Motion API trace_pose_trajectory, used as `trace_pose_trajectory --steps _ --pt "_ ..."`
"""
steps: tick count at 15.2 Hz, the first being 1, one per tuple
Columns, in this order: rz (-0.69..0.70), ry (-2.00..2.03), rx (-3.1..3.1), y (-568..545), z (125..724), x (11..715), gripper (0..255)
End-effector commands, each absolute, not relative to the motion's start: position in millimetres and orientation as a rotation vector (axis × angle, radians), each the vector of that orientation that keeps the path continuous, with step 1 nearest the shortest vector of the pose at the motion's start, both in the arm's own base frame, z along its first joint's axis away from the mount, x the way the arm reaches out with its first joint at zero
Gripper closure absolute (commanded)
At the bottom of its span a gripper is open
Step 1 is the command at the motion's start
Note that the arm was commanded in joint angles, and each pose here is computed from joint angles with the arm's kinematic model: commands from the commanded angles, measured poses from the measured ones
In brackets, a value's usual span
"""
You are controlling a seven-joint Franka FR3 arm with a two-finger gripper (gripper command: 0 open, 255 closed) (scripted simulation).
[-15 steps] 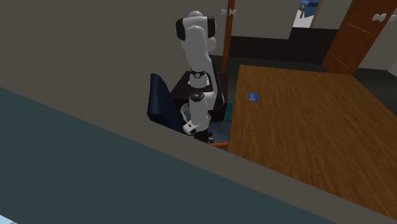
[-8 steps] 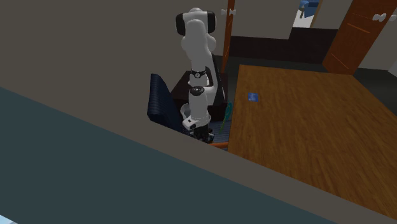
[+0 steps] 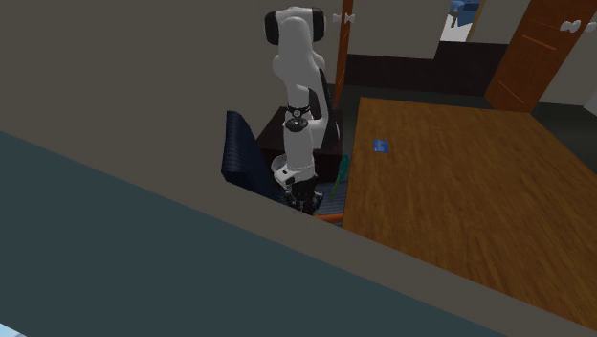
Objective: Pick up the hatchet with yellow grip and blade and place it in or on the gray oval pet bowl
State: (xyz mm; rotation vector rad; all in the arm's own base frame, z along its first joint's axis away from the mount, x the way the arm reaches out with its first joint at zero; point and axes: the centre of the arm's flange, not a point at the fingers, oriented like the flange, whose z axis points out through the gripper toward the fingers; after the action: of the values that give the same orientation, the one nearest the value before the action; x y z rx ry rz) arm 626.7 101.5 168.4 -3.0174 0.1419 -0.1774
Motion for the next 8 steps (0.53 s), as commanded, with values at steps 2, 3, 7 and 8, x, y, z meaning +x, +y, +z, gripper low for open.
trace_pose_trajectory --steps 2,3,7,8 --pt "-0.178 0.142 -3.017 101 185 627 255" --pt "-0.178 0.142 -3.017 101 191 627 255" --pt "-0.178 0.142 -3.017 101 212 627 255" --pt "-0.178 0.142 -3.017 101 217 627 255"
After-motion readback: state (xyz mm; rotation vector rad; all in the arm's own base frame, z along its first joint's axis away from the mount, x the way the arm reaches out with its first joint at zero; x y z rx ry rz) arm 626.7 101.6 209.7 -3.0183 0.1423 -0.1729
